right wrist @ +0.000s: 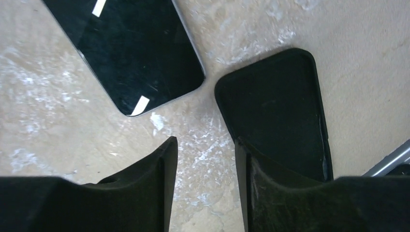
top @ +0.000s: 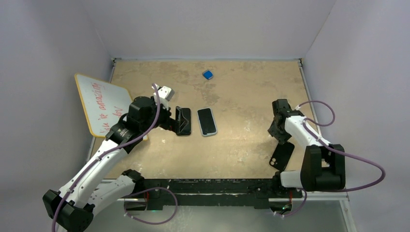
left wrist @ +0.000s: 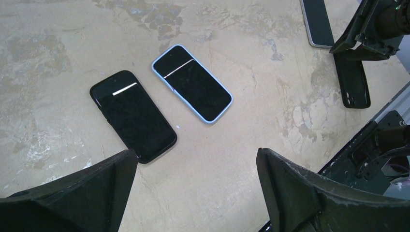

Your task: Put the phone into the phone case

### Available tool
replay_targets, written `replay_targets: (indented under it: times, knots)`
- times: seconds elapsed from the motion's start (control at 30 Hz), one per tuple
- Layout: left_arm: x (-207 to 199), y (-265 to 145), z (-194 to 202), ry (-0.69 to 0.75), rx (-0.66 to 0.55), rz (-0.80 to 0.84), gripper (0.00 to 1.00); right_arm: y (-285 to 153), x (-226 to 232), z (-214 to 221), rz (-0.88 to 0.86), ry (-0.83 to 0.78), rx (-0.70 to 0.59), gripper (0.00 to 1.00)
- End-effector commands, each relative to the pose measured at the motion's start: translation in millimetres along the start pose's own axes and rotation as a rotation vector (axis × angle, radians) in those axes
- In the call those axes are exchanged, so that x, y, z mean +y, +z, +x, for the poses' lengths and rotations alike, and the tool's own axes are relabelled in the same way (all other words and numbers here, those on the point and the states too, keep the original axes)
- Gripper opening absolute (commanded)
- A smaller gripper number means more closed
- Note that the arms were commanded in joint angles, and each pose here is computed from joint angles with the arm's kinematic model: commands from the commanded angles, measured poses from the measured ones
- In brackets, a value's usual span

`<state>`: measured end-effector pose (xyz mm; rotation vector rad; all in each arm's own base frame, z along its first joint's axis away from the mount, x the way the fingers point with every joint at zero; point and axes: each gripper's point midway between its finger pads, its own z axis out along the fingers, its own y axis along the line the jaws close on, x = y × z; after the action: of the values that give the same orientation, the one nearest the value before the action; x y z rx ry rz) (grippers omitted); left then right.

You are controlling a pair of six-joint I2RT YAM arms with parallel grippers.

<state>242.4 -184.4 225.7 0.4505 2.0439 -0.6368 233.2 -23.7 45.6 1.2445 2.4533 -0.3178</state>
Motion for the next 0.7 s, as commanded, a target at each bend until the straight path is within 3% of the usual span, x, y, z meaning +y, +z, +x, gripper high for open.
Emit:
replay_targets:
  times: [0.0, 0.47, 0.67]
  knots:
    - [-7, -3, -13, 0.019, -0.046, 0.030, 0.99, 3, -16, 4, 0.060, 0.041, -0.012, 0.45]
    - [-7, -2, -13, 0.018, -0.047, 0.031, 0.99, 24, -27, 22, 0.089, 0.029, 0.009, 0.36]
    - [-6, -1, -12, 0.016, -0.044, 0.031, 0.99, 28, -26, 29, 0.075, 0.028, 0.029, 0.22]
